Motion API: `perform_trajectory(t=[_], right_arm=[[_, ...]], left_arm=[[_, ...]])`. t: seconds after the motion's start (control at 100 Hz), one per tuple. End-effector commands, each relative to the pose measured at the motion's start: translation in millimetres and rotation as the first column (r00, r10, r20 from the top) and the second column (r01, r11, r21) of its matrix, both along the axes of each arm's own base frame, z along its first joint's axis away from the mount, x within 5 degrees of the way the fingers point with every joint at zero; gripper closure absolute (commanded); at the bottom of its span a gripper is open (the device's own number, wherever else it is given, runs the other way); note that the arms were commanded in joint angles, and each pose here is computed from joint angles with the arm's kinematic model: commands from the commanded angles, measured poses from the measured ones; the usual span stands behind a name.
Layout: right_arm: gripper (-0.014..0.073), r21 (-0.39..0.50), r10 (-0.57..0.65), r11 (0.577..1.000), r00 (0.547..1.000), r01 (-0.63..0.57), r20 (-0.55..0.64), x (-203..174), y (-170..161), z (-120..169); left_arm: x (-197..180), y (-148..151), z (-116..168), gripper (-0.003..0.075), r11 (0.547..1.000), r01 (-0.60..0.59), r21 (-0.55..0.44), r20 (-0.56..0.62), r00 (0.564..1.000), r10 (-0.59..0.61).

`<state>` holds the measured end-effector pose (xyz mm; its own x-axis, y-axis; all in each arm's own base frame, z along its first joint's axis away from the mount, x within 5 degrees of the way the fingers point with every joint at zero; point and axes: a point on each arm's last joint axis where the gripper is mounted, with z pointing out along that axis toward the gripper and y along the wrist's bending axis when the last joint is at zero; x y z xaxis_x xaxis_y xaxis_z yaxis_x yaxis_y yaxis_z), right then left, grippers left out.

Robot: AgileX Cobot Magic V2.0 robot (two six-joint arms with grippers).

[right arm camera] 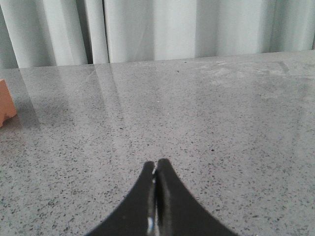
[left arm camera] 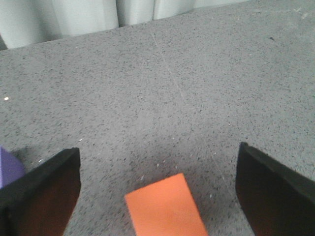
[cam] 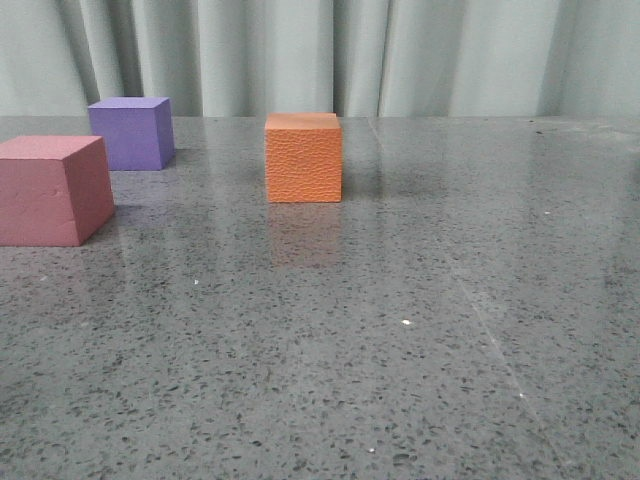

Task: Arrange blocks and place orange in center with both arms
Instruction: 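Lower the left gripper over the orange cube and close on it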

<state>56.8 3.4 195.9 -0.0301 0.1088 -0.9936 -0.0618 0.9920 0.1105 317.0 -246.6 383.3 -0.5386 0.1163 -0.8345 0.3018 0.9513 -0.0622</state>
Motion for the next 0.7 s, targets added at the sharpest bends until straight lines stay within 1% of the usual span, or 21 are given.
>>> perform_trajectory(t=[0.0,0.2,0.33,0.51,0.69], right_arm=[[0.0655,0.002,0.001,1.000,0.993,-0.002,0.119,-3,0,14],[0.0655,0.002,0.001,1.000,0.993,-0.002,0.119,-3,0,14],[0.0655,0.002,0.001,1.000,0.993,-0.002,0.119,-3,0,14],[0.0655,0.002,0.001,1.000,0.993,-0.002,0.119,-3,0,14],[0.0655,0.002,0.001,1.000,0.993,-0.002,0.119,-3,0,14]], left_arm=[[-6,-4,32,0.0123,0.997,0.033,-0.073,0.115,0.993,-0.024],[-3,-5,29,0.0123,0.997,0.033,-0.071,0.114,0.993,-0.025],[-2,-5,24,0.0123,0.998,0.015,-0.056,0.080,0.997,-0.010],[6,-9,6,0.0123,0.996,-0.062,-0.069,0.015,0.998,0.063],[15,-16,-13,0.0123,0.992,-0.098,-0.076,-0.034,0.995,0.096]])
